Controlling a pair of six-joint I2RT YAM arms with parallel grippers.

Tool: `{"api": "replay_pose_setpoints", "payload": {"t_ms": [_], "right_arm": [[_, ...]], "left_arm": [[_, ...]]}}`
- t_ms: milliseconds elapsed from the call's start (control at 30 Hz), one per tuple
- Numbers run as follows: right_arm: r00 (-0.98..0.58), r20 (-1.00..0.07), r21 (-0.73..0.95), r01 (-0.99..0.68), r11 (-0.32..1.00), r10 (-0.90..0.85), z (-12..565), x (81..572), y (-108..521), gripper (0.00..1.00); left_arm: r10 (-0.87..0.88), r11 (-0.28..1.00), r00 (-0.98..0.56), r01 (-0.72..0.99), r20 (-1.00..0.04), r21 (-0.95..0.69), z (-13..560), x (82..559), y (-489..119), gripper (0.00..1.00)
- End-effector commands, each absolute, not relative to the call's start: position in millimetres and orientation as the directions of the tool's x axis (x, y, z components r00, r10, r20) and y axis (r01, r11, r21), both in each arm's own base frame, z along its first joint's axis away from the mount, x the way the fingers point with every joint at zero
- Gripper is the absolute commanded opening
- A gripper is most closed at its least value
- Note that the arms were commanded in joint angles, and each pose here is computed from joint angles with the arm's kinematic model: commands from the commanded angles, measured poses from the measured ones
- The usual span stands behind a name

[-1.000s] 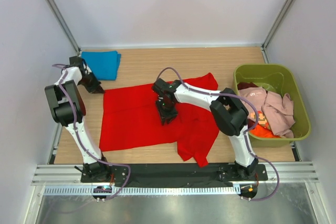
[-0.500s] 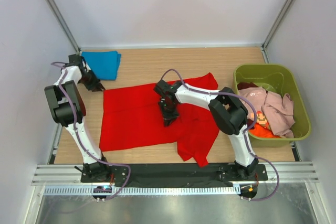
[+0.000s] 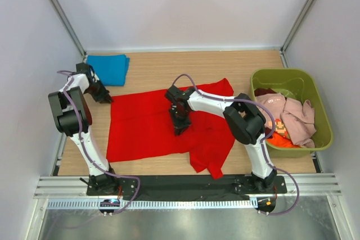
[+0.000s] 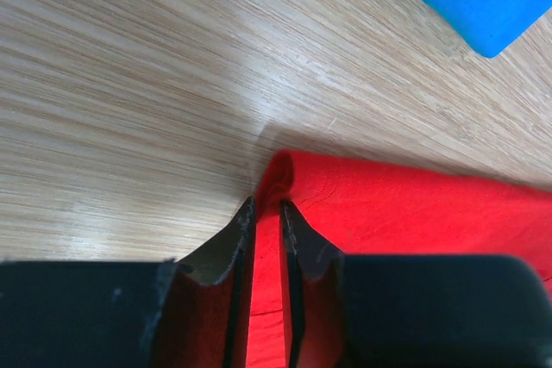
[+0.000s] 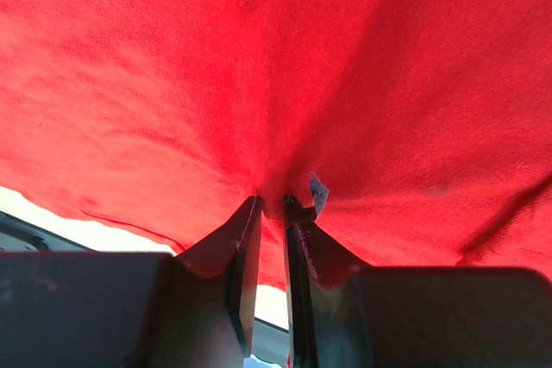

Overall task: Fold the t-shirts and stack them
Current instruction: Fold the tshirt

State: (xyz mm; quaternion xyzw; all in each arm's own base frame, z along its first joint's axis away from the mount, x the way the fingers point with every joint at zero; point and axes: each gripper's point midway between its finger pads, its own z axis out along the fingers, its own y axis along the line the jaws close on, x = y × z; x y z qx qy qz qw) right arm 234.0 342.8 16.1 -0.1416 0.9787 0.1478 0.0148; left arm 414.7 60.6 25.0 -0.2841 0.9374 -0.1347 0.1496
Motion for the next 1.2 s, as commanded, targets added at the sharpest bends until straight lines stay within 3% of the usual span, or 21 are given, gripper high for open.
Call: {"api": "replay_pose_setpoints", "payload": {"t_ms": [0,167,433,533,667,767,900,1167], "right_arm": [[-0.961,-0.062,0.278,-0.275,0.921,-0.268,0,233,346,0.24],[-0.962,-0.056,0.276,-0.274,0.921,-0.269,-2,232,346,0.24],[-0.961,-0.042,0.277,-0.274,0.921,-0.273,-6,229,346,0.24],[-0.961,-0.042,0.279,-0.274,0.92,-0.274,-6,230,347,0.23],[-0.961,-0.037,0.278,-0.273,0.921,-0.274,-7,230,347,0.23],[-0.961,-0.038,0.28,-0.274,0.92,-0.274,-7,230,348,0.23],[-0.961,-0.04,0.281,-0.274,0.92,-0.274,-7,232,349,0.23],[-0.96,-0.035,0.283,-0.277,0.918,-0.279,-8,231,351,0.23]], "left_arm": [[-0.55,0.822,-0.785,-0.45,-0.285,-0.348,44,429,64,0.17],[-0.552,0.823,-0.775,-0.447,-0.308,-0.349,51,438,67,0.13],[-0.554,0.818,-0.778,-0.443,-0.295,-0.367,49,441,63,0.18],[-0.55,0.82,-0.78,-0.439,-0.297,-0.367,48,441,62,0.11],[-0.55,0.819,-0.782,-0.438,-0.293,-0.369,47,439,61,0.1],[-0.552,0.817,-0.784,-0.442,-0.285,-0.37,44,437,60,0.19],[-0.547,0.822,-0.792,-0.448,-0.272,-0.351,36,431,59,0.22],[-0.547,0.821,-0.794,-0.447,-0.264,-0.356,33,432,57,0.13]]}}
